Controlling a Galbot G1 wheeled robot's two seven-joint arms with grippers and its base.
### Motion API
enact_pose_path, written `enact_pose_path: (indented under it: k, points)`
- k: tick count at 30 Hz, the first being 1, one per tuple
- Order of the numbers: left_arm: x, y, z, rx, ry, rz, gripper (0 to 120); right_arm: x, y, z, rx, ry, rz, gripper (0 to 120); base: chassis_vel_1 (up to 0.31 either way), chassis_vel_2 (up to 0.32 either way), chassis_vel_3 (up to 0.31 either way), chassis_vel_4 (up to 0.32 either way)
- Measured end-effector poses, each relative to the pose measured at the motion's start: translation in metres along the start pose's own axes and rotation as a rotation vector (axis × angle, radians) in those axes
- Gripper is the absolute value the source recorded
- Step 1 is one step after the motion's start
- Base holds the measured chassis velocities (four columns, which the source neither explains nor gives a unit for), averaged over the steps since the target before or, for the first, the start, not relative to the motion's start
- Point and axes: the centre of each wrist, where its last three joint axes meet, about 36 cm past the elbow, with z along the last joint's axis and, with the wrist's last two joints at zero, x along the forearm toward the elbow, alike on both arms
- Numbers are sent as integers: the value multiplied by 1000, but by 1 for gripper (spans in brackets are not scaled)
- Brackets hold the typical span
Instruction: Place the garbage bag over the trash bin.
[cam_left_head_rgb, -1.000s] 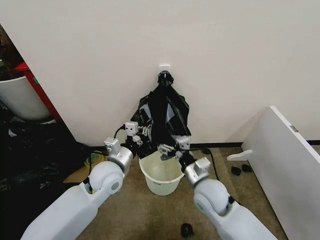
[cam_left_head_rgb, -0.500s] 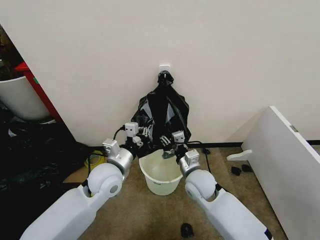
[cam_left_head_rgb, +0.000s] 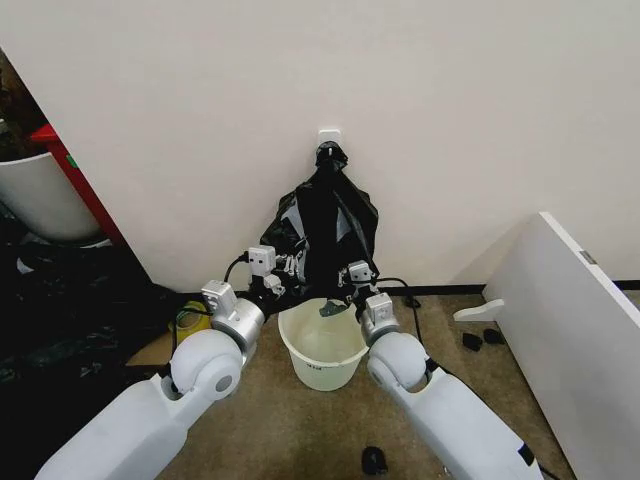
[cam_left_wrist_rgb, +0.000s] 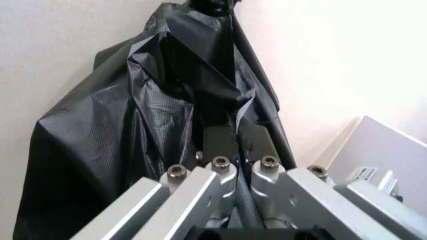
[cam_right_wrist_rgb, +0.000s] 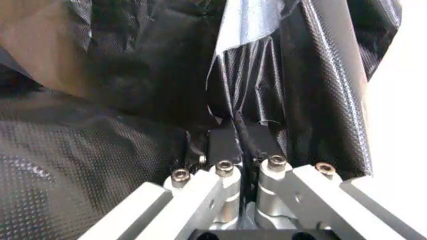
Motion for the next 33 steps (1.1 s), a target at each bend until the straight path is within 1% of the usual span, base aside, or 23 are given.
enact_pose_path:
  k: [2, 5, 6, 8, 9, 10, 11, 12, 13, 17, 18, 20, 22, 24, 28, 30, 33]
  points:
    - [0, 0, 0, 0, -1, -2, 0, 1, -1, -2, -9, -3, 1, 0, 0, 0, 0, 0]
    - [1, 4, 0, 2, -7, -17, 0, 15, -5, -11, -75, -31, -23, 0, 0, 0, 0, 0]
    - [1, 4, 0, 2, -7, -17, 0, 15, -5, -11, -75, -31, -23, 0, 0, 0, 0, 0]
    - [4, 9, 0, 7, -12, -37, 0, 31, -12, -21, -151, -71, -66, 0, 0, 0, 0, 0]
    - [4, 9, 0, 7, -12, -37, 0, 31, -12, -21, -151, -71, -66, 0, 0, 0, 0, 0]
    - [7, 11, 0, 10, -17, -48, 0, 44, -18, -30, -228, -99, -97, 0, 0, 0, 0, 0]
    - [9, 13, 0, 12, -20, -55, 0, 52, -20, -35, -275, -118, -116, 0, 0, 0, 0, 0]
    - [11, 13, 0, 13, -22, -57, 0, 58, -22, -39, -307, -130, -128, 0, 0, 0, 0, 0]
    - [11, 13, 0, 13, -22, -57, 0, 58, -22, -39, -307, -130, -128, 0, 0, 0, 0, 0]
    - [26, 9, -3, 20, -28, -53, 0, 90, -23, -59, -462, -168, -188, 0, 0, 0, 0, 0]
    - [26, 9, -3, 20, -28, -53, 0, 90, -23, -59, -462, -168, -188, 0, 0, 0, 0, 0]
    - [38, 3, 0, 26, -13, -43, 0, 105, -18, -63, -512, -165, -209, 0, 0, 0, 0, 0]
    - [50, -4, 4, 36, 4, -31, 0, 120, -11, -62, -554, -156, -217, 0, 0, 0, 0, 0]
    - [52, -6, 5, 39, 7, -30, 0, 123, -10, -61, -563, -153, -216, 0, 0, 0, 0, 0]
    - [67, -17, 13, 62, 26, -27, 0, 148, 3, -50, -643, -113, -193, 0, 0, 0, 0, 0]
    - [68, -19, 14, 64, 26, -27, 0, 150, 5, -47, -655, -106, -186, 0, 0, 0, 0, 0]
    - [73, -21, 20, 52, 16, -30, 0, 144, 14, -31, -698, -76, -161, 0, 0, 0, 0, 0]
